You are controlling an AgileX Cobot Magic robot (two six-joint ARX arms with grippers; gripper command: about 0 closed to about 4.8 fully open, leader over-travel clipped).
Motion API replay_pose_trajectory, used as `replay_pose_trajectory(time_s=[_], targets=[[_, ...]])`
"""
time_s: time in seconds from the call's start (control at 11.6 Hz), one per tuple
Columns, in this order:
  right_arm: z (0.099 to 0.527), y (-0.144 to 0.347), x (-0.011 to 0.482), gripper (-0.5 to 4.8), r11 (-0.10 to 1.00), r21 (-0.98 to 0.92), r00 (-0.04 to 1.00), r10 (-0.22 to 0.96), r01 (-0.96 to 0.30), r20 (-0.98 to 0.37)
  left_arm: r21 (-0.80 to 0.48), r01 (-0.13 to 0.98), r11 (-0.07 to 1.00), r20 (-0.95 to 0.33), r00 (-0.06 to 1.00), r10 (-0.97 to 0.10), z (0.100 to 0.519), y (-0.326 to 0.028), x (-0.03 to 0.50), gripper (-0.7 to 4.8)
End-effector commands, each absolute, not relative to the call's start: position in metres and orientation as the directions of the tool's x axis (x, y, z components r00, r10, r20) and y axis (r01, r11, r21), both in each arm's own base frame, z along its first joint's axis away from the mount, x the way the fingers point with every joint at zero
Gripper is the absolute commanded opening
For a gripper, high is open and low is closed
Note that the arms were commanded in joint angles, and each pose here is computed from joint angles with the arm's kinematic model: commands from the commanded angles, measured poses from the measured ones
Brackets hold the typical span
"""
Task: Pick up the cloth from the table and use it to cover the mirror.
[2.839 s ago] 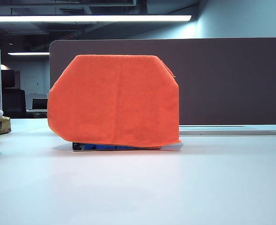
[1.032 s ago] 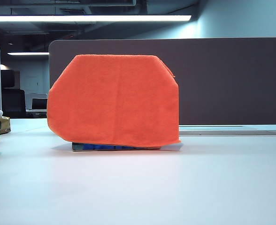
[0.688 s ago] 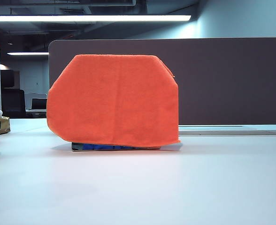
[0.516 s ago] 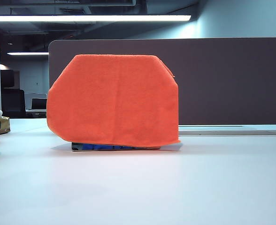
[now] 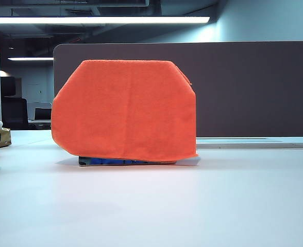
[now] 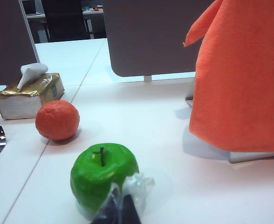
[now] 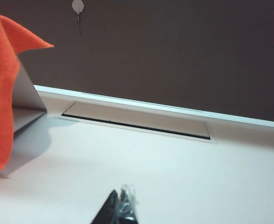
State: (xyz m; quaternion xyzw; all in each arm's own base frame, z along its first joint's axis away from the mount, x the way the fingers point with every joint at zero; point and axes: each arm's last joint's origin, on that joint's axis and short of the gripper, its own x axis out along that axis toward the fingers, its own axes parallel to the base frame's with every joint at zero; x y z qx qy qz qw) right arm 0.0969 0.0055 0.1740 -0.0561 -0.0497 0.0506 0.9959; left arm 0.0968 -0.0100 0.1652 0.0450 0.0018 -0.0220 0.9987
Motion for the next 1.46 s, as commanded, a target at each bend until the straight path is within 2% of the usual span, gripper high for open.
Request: replay_pose_trajectory(time_s=[0.09, 0.26, 1.46], targets=[[0.1755, 0.0038, 0.0969, -0.01, 0.993, -0.113, 0.992, 0.047, -0.034, 0.114, 0.051, 0.039, 0.998, 0.009, 0.999, -0.039, 0.1671, -0.0099, 0.0967, -0.03], [0.1759, 0.0025, 0.0969, -0.01, 0.994, -0.108, 0.993, 0.003, 0.010, 0.118, 0.050, 0.039, 0.998, 0.009, 0.999, -0.039, 0.1671, -0.0099, 0.0967, -0.03], [0.1748, 0.0035, 0.0970, -0.01, 0.993, -0.112, 0.993, 0.038, -0.025, 0.108, 0.051, 0.062, 0.997, 0.008, 0.998, -0.062, 0.1670, -0.0106, 0.0966, -0.03]])
